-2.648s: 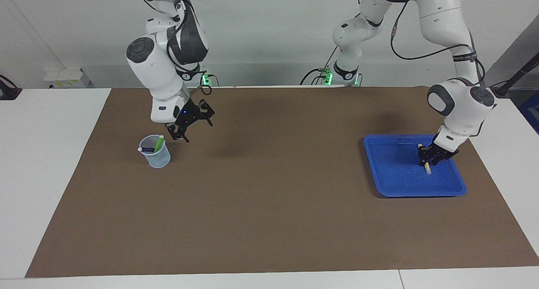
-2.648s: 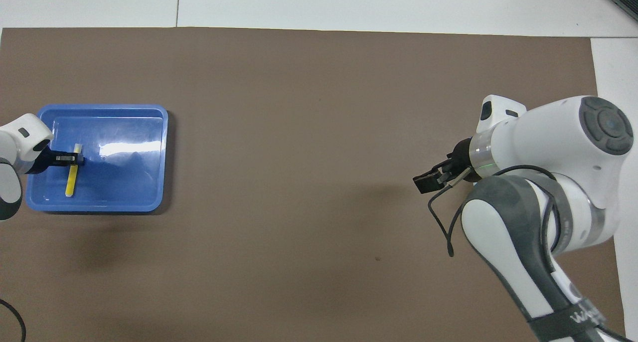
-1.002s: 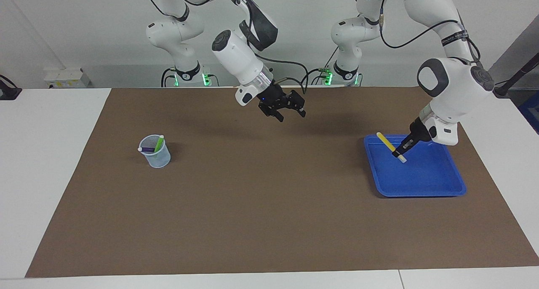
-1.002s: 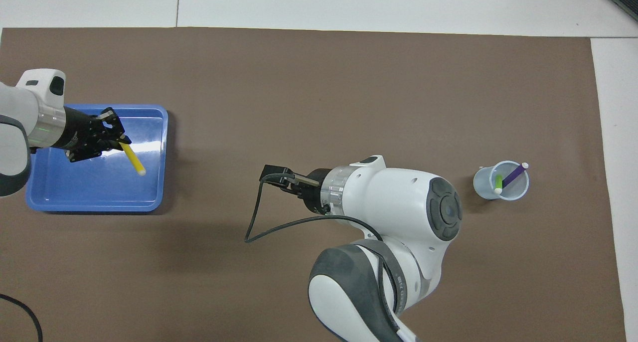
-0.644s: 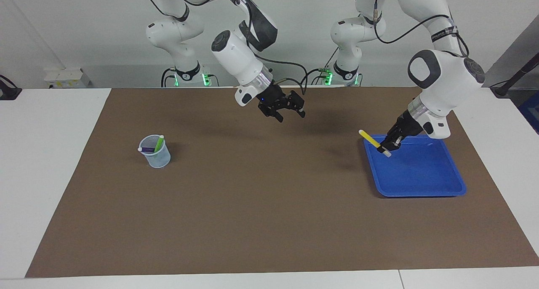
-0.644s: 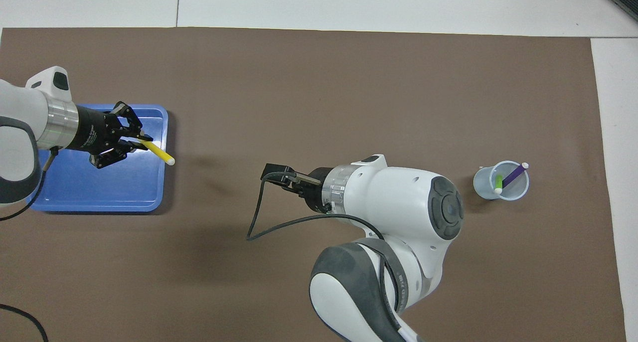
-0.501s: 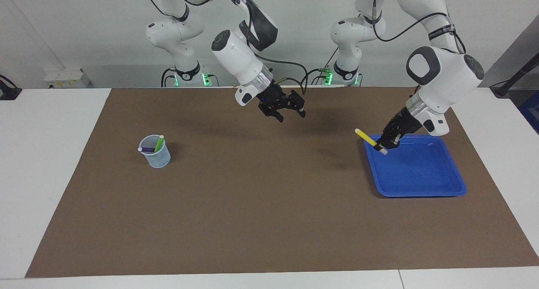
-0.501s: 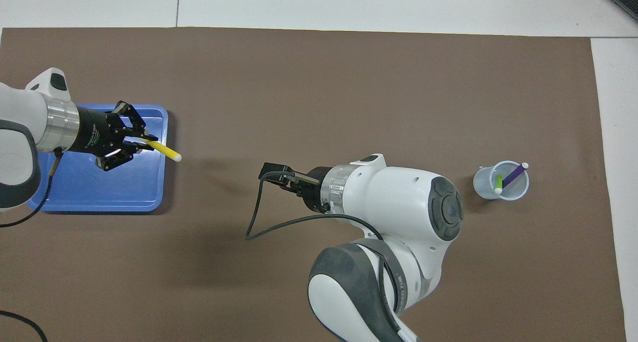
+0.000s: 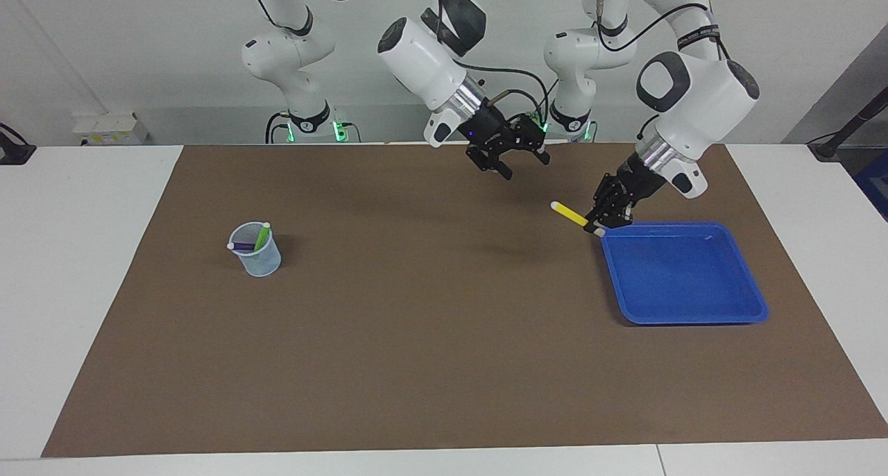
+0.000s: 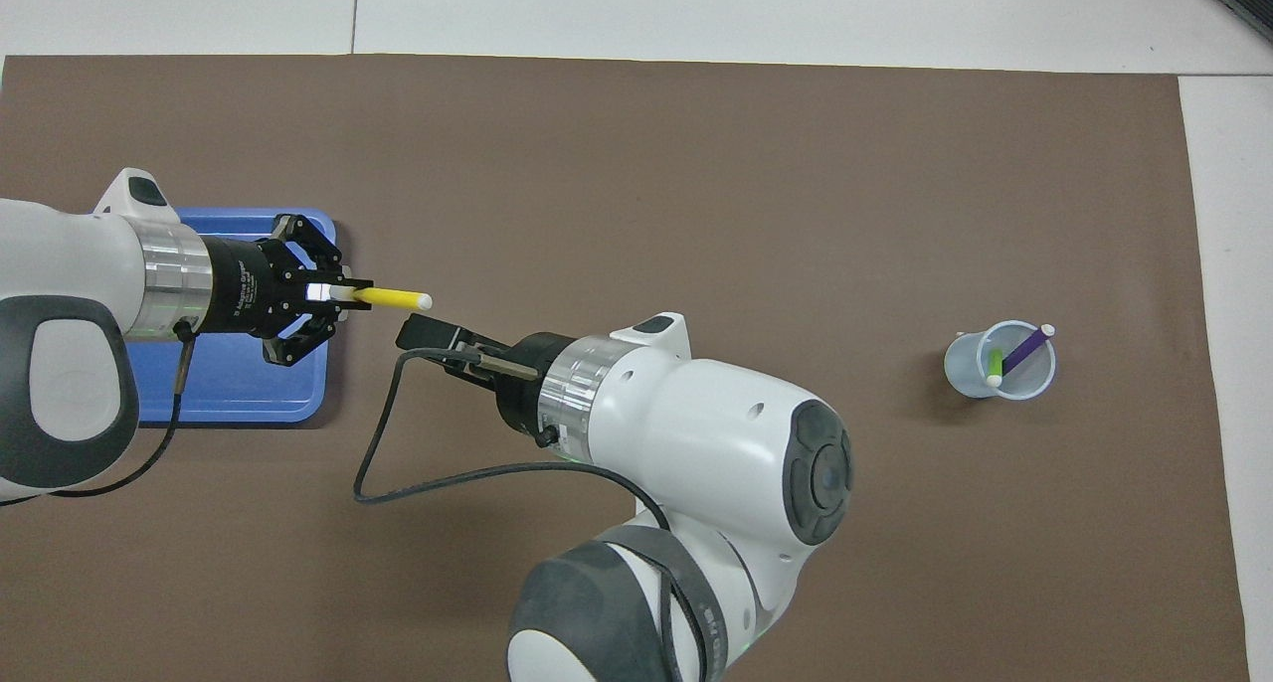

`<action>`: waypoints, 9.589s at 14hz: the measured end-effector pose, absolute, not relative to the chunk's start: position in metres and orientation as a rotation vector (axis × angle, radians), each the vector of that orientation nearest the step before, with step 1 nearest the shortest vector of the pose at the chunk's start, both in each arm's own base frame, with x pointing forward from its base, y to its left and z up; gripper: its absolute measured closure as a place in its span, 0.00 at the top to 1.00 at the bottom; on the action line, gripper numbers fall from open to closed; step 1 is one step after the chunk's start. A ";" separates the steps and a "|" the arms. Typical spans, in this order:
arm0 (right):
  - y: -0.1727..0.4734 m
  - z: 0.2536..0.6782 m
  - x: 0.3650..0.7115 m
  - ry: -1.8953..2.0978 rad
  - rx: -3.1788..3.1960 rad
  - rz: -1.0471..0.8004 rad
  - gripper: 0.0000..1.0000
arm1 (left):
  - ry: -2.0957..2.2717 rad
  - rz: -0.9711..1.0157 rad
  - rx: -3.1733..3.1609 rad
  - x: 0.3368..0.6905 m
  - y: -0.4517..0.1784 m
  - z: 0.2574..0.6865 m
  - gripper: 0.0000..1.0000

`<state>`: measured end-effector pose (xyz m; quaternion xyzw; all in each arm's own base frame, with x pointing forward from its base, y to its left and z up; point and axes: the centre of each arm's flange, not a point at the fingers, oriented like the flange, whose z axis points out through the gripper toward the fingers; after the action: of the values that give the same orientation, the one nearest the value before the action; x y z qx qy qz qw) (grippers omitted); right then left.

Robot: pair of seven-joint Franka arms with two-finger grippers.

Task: Transfer and insert pens with both arms
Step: 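Lift the yellow pen with the left gripper while the right gripper approaches, then grasp the yellow pen tip with the right gripper from the left gripper, then carry the yellow pen with the right gripper toward the white cup, then lower the yellow pen into the white cup with the right gripper, then open the right gripper and draw it back from the cup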

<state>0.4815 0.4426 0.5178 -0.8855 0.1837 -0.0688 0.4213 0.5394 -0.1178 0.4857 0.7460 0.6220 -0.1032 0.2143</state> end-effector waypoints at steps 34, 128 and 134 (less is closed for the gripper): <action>0.466 0.487 0.510 0.492 -2.200 -0.199 0.17 | 1.879 -0.285 1.881 0.493 -0.139 0.515 0.23; 0.082 0.617 0.525 -0.264 -3.137 0.112 1.00 | -0.035 0.034 3.139 0.553 -0.033 0.612 1.00; 0.006 0.622 0.533 -0.185 -3.130 0.093 1.00 | -0.032 0.034 3.139 0.553 -0.032 0.612 1.00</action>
<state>0.5334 0.0064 0.6224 -0.9978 -0.0590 0.0297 0.0025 0.5534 -0.0317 0.6115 0.9999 -0.0103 0.0108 0.0009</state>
